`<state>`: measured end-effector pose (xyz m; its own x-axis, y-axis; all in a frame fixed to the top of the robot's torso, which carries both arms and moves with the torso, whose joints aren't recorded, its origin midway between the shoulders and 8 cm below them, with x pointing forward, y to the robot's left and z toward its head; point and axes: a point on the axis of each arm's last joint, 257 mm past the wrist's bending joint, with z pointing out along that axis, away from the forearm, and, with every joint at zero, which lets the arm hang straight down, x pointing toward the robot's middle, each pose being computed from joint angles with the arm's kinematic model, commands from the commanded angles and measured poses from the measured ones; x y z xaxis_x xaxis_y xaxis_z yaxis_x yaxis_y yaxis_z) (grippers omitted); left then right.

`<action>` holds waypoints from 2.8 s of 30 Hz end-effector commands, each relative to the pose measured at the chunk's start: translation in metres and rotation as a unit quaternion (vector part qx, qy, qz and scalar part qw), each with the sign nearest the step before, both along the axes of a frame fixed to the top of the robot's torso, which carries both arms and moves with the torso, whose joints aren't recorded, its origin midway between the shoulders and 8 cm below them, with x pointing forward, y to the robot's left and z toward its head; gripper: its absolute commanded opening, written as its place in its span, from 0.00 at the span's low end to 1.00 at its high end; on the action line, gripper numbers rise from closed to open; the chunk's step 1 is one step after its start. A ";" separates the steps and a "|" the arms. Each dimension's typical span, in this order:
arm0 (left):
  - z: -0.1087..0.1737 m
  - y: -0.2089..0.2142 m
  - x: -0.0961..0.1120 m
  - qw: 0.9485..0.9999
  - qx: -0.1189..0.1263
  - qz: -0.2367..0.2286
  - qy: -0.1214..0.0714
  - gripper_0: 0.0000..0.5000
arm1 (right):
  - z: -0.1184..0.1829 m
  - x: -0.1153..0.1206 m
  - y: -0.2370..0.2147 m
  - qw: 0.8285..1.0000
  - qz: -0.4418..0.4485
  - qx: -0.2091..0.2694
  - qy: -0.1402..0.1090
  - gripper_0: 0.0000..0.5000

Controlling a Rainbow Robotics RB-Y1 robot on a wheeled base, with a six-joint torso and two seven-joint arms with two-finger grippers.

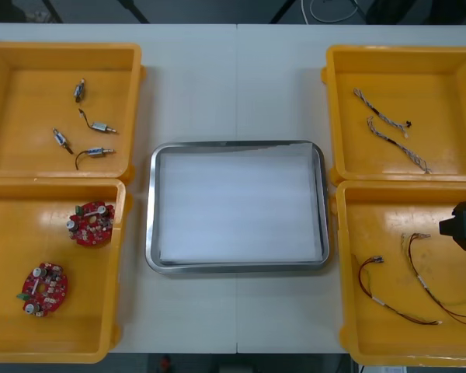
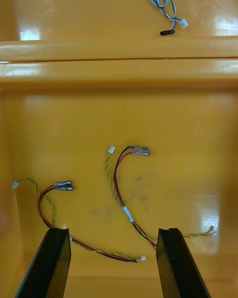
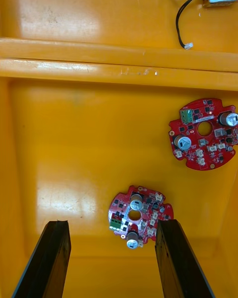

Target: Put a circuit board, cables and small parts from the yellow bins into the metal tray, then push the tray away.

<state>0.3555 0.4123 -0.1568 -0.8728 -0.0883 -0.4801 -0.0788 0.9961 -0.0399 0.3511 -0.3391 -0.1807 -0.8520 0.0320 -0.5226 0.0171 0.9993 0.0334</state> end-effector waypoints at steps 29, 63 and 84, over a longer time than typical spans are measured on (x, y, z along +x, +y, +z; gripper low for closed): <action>-0.045 -0.011 -0.009 1.000 0.001 -0.017 0.001 1.00 | 0.010 0.001 0.002 1.000 0.012 -0.015 -0.011 1.00; -0.144 -0.022 -0.027 0.999 -0.040 -0.004 0.034 1.00 | -0.102 -0.032 -0.025 0.995 0.094 -0.036 0.012 1.00; -0.168 -0.027 -0.028 0.999 -0.045 -0.002 0.031 1.00 | -0.155 -0.032 -0.020 0.985 0.159 -0.065 0.033 1.00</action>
